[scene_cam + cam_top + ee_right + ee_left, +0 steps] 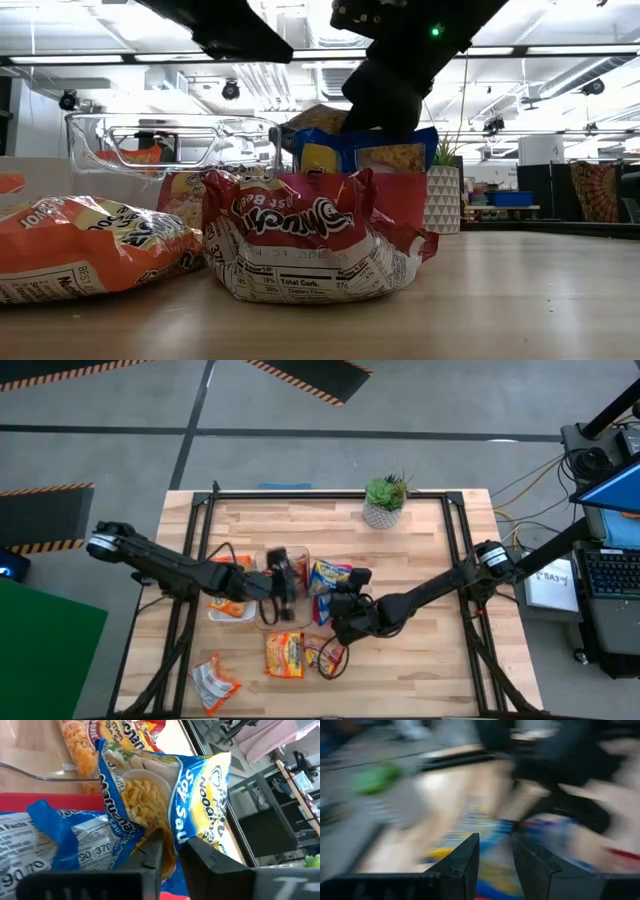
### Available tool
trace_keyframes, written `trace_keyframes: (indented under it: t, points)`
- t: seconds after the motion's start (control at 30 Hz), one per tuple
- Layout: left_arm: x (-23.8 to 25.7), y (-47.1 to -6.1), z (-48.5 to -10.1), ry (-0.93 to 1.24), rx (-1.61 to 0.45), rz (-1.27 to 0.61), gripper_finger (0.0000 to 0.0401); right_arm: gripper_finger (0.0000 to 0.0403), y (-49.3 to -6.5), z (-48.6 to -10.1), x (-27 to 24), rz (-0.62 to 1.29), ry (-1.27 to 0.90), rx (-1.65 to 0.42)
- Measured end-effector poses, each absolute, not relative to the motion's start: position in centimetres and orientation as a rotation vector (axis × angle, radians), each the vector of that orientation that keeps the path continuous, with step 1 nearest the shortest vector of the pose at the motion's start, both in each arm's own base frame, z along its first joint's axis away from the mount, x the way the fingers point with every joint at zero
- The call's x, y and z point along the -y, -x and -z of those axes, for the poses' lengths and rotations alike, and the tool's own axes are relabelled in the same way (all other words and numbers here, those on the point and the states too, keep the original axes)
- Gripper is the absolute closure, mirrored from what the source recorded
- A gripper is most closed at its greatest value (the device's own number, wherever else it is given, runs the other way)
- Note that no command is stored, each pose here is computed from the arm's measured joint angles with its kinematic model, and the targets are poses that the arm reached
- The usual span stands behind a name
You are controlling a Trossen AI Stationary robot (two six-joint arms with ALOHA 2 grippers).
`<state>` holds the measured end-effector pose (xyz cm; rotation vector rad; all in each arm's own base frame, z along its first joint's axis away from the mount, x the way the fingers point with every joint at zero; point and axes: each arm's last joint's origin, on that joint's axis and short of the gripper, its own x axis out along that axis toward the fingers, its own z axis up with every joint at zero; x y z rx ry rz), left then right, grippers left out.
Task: Sort Maruchan noodles
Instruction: Put the blue noodle pack into the red bin
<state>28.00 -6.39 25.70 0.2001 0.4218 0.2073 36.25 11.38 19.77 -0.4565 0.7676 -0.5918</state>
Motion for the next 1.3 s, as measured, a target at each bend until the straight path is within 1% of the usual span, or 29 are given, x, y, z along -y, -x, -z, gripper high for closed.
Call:
trace_keyframes:
  t: [0.07,0.13,0.23,0.33,0.5,0.63,0.73,0.83,0.9,1.0,1.1,1.2,1.3]
  points:
    - [7.1,-28.2,-25.1,-0.19,-0.445,-0.099,0.0301,0.0335,-36.2,-20.0,-11.3,0.597,0.465,-0.785]
    - [7.7,-28.6,-24.2,-0.199,-0.474,-0.069,0.0301,0.0322,-36.1,-20.2,-11.2,0.603,0.476,-0.806]
    - [7.9,-29.3,-22.7,-0.205,-0.518,-0.097,0.0301,0.0307,-35.9,-20.8,-11.1,0.603,0.508,-0.849]
    - [7.8,-30.2,-21.5,-0.198,-0.521,-0.157,0.0301,0.0301,-35.6,-21.6,-11.1,0.604,0.525,-0.888]
    - [7.7,-31.4,-20.2,-0.222,-0.547,-0.225,0.0301,0.0307,-35.2,-23.0,-11.4,0.57,0.543,-0.935]
    - [7.4,-32.0,-19.4,-0.216,-0.567,-0.243,0.0301,0.0316,-34.8,-24.4,-11.5,0.5,0.465,-0.953]
    - [7.1,-32.2,-18.7,-0.194,-0.587,-0.26,0.0301,0.032,-34.7,-25.0,-11.2,0.517,0.418,-0.934]
    - [7.0,-32.3,-18.5,-0.172,-0.591,-0.27,0.0301,0.0341,-35.0,-25.1,-10.5,0.546,0.377,-0.911]
    - [7.0,-32.3,-18.5,-0.16,-0.592,-0.274,0.0301,0.0361,-35.5,-24.8,-10.1,0.558,0.342,-0.891]
    - [7.0,-32.3,-18.4,-0.152,-0.596,-0.278,0.0301,0.0388,-36.2,-23.5,-9.6,0.523,0.314,-0.904]
    - [7.1,-32.2,-18.4,-0.145,-0.597,-0.278,0.0301,0.0393,-36.5,-21.7,-9.2,0.49,0.286,-0.917]
    - [7.3,-32.0,-18.6,-0.143,-0.596,-0.271,0.0301,0.0394,-36.5,-20.0,-8.7,0.5,0.279,-0.925]
    - [7.8,-31.7,-19.5,-0.141,-0.575,-0.254,0.0301,0.0394,-36.5,-18.7,-8.3,0.494,0.277,-0.942]
